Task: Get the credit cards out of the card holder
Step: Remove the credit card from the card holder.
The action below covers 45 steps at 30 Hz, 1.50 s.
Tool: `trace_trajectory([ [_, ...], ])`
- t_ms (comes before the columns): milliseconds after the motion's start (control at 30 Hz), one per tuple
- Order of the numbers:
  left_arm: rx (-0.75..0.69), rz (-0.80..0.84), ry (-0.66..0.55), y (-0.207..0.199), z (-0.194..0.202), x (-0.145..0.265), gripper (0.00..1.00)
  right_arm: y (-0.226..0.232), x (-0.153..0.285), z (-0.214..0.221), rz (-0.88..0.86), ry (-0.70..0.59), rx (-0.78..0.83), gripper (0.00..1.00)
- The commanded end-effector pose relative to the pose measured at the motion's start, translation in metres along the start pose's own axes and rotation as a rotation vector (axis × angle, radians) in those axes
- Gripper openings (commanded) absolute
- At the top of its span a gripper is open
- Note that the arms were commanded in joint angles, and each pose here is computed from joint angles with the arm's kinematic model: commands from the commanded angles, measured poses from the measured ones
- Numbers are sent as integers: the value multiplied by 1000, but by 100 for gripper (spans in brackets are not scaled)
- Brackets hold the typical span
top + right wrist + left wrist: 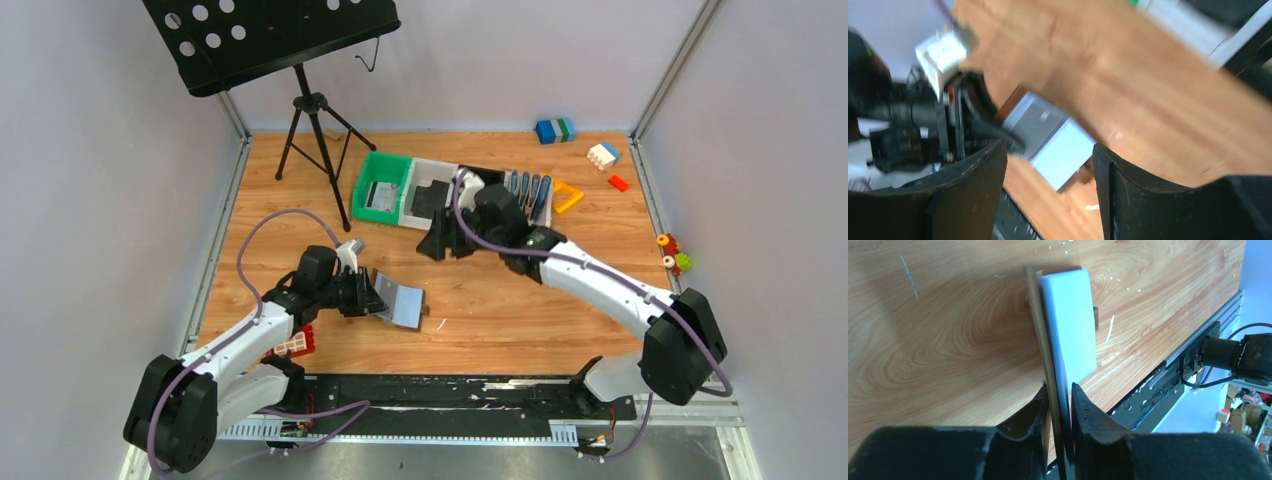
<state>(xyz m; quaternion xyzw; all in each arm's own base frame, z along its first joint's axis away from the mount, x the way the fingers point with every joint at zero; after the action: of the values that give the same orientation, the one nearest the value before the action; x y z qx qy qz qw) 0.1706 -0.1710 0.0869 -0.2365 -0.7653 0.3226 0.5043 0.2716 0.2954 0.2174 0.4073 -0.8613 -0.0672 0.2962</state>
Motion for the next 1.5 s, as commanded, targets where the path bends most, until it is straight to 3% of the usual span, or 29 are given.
trace_trajectory([
  [0, -23, 23, -8, -6, -6, -4, 30, 24, 3, 44, -9, 22, -43, 59],
  [133, -39, -42, 21, -1, -1, -9, 39, 32, -1, 83, -23, 36, -129, 45],
  [400, -58, -94, 8, 1, -4, -6, 48, 53, -28, 120, -72, 122, -161, 31],
  [600, -74, -84, -55, -9, -10, 9, 54, 69, -36, 120, -69, 154, -105, 30],
  [733, -74, -88, -69, -10, -11, 12, 50, 69, -43, 125, -59, 170, -109, 29],
  [1000, -75, -89, -68, -10, -12, 11, 31, 61, -55, 137, -14, 198, -120, 26],
  [1467, -77, -5, -66, -23, -11, 12, 27, 45, -73, 164, 56, 287, -113, 17],
])
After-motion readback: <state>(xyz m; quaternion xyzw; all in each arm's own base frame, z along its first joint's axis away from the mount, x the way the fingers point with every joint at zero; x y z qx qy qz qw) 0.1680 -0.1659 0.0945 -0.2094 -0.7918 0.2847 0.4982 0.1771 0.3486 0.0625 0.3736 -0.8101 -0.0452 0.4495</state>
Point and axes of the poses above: each gripper's point midway between its finger pads, its own x axis back along the fingers, its own y axis along the line the jaws close on, z = x × y, the point moved 3 cm from there along x, back along the fingers, and after that the axes turned 12 degrees about x, right-handed, at the moved point
